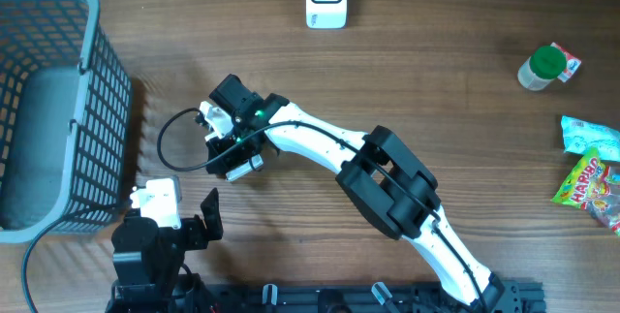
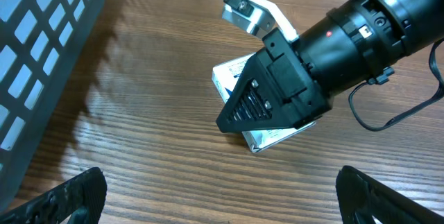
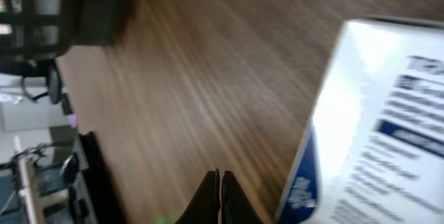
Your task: Scan the item barcode
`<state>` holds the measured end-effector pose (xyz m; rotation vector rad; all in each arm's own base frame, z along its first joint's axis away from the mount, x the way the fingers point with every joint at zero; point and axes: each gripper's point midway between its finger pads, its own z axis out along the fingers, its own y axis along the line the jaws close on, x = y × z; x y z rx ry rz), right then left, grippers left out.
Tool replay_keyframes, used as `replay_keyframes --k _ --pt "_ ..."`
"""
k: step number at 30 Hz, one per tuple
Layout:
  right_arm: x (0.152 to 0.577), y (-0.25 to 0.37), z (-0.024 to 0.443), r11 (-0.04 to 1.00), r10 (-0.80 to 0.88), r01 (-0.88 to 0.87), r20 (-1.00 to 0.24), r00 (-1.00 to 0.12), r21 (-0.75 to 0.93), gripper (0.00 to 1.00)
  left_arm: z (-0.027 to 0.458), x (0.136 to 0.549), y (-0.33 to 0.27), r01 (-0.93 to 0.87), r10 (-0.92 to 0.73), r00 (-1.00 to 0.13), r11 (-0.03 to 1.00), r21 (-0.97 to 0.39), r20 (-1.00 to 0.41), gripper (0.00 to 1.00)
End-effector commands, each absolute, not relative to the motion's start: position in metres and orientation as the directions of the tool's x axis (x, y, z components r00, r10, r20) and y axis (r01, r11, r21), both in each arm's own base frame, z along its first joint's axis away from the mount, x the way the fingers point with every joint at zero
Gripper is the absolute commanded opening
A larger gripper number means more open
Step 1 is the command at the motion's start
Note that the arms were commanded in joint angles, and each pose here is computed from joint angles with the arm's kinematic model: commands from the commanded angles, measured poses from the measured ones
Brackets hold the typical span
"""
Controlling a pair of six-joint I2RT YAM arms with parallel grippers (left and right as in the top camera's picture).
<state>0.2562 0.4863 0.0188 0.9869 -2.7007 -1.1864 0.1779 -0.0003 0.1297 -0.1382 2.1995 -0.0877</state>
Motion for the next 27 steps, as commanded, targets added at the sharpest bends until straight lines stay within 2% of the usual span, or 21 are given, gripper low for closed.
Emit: replay_keyframes --k 1,6,11,17,22,27 --pt "0.276 0.472 -0.008 0.64 -0.508 -0.517 -0.191 -0.84 0.568 0.04 0.129 0.178 -0.001 -0.06 -0.13 -0.586 0.991 -0.117 -0.8 1.0" --pt "0.298 0.442 -0.025 0.79 -0.421 -0.447 -0.16 -0.893 0.419 0.04 0.129 0.178 -0.001 -0.06 -0.13 -0.586 0.991 -0.117 -0.8 1.0" --pt "0.314 0.422 -0.026 0.825 -0.387 -0.413 -0.147 -0.91 0.385 0.04 0.129 0.178 -0.001 -0.06 -0.13 -0.586 0.991 -0.117 -0.8 1.0" --pt "0.353 0.364 -0.018 0.915 -0.299 -0.329 -0.155 -0.941 0.232 0.04 0.129 0.178 -0.001 -0.06 -0.13 -0.586 0.991 -0.117 -0.8 1.0" --pt "0.35 0.345 -0.002 0.904 -0.357 -0.379 -0.138 -0.924 0.196 0.04 0.129 0.178 -0.001 -0.06 -0.13 -0.586 0.991 -0.117 -0.8 1.0" --pt "0.372 0.359 0.038 0.882 -0.349 -0.414 -0.277 -0.895 0.227 0.04 0.129 0.178 -0.001 -0.06 -0.13 -0.586 0.991 -0.117 -0.8 1.0"
